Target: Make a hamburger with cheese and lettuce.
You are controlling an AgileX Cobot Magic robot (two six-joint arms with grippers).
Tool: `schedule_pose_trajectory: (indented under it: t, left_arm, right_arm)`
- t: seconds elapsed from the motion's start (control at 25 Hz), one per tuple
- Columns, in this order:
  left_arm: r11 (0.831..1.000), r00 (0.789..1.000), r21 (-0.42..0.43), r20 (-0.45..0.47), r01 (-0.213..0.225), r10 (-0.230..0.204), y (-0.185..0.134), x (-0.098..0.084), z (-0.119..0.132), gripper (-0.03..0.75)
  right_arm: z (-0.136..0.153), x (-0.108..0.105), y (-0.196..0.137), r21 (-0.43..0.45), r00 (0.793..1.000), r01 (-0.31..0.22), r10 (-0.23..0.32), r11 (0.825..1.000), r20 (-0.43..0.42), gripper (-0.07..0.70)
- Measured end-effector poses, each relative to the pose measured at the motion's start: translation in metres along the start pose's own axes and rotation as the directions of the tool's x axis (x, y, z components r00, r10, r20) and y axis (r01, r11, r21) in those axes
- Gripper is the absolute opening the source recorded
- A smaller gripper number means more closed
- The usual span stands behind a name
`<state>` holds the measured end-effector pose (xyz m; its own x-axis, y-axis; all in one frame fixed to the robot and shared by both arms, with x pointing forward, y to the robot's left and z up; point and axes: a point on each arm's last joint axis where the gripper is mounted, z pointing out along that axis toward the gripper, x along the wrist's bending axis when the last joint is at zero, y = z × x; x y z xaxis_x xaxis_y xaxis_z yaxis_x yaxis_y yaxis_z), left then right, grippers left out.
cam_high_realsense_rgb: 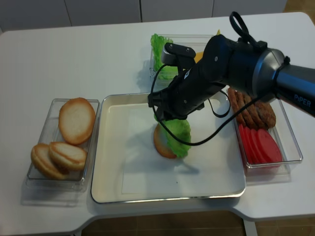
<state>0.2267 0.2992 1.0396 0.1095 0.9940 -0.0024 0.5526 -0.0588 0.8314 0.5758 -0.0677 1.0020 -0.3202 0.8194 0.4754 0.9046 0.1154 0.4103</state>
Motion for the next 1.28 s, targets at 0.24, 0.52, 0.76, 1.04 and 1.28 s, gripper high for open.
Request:
schedule_pose_trajectory:
  t: [0.24,0.52,0.76,1.04,1.28]
  left_arm:
    - [1.0,1.0,0.0,0.0,0.0,0.0,0.0,0.0,0.0,0.342]
    - [1.0,1.0,0.0,0.0,0.0,0.0,0.0,0.0,0.0,0.342]
    - [1.0,1.0,0.0,0.0,0.0,0.0,0.0,0.0,0.0,0.342]
    - [1.0,1.0,0.0,0.0,0.0,0.0,0.0,0.0,0.0,0.342]
    - [1.0,1.0,0.0,0.0,0.0,0.0,0.0,0.0,0.0,0.342]
  right_arm:
    - [0.0,0.0,0.0,-0.001,1.0,-0.006,0.006,1.0,-0.004,0.331]
    - [-0.011,0.005,0.002,-0.023,1.0,0.006,-0.006,1.0,-0.013,0.363]
    - [-0.04,0.014,0.002,-0.044,0.997,0.072,-0.072,0.996,0.018,0.364]
    - [-0.083,0.016,-0.008,0.009,0.978,0.154,-0.154,0.988,0.14,0.365]
    - [-0.114,0.018,-0.021,0.093,0.953,0.208,-0.223,0.974,0.205,0.365]
